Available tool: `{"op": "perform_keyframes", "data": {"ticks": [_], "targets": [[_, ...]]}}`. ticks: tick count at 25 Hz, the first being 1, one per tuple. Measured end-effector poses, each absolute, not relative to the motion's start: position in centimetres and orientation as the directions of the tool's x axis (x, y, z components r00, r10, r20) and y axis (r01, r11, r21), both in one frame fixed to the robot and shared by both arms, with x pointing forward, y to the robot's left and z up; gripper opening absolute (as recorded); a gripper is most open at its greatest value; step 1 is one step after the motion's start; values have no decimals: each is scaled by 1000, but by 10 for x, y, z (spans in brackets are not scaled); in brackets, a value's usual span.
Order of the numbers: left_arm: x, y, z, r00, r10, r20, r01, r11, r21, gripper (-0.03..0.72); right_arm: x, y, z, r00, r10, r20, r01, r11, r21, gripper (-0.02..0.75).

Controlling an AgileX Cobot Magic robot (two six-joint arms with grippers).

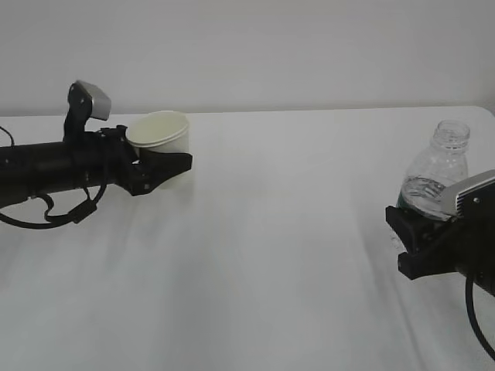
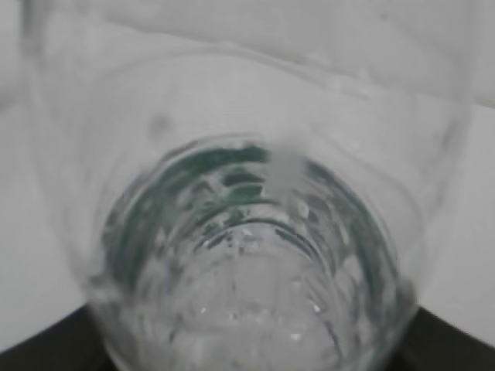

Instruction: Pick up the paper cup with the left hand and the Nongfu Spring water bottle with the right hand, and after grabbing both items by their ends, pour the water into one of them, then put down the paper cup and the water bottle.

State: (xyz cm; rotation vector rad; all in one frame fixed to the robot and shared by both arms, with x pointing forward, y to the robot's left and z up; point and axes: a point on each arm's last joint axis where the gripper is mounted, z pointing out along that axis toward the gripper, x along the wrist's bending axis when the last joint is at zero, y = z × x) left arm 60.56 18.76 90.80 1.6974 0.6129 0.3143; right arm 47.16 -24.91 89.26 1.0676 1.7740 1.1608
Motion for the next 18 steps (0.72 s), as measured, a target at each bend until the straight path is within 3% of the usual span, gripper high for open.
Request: {"op": "perform_keyframes", "data": {"ticks": [18], "targets": [[546,73,919,967,230,-110,149,-159,976,498,471,-247,893,-391,910,-142,233,247,940,420]]}}
